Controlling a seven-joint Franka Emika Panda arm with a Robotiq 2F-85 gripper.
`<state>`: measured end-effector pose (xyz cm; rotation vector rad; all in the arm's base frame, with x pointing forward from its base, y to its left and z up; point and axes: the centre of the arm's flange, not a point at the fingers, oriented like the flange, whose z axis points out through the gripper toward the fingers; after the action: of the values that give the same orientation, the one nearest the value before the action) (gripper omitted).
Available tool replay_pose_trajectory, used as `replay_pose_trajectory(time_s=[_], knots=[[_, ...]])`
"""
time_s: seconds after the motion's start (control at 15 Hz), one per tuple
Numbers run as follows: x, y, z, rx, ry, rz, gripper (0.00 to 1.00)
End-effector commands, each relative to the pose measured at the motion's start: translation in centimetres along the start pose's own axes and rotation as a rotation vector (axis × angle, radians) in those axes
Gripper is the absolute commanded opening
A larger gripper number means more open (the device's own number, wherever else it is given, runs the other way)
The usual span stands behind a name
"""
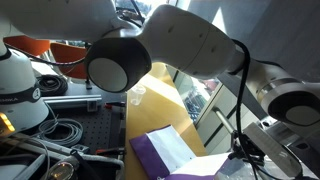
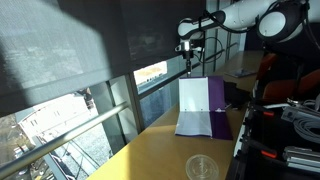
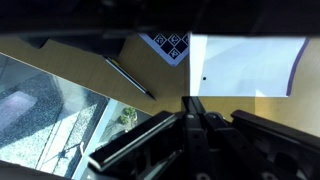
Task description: Close the folder
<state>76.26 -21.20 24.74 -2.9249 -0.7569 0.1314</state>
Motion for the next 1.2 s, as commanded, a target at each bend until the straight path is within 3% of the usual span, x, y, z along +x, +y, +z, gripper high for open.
replay_pose_trajectory(time_s=[0.0, 0.53, 1.13], knots=[[2.4, 0.0, -3.2, -0.045, -0.02, -0.078, 0.0], [4.7, -4.1, -1.3, -0.049, -0.014, -0.139, 0.0], [10.4, -14.1, 1.3, -0.025, -0.031, -0.184, 0.0]])
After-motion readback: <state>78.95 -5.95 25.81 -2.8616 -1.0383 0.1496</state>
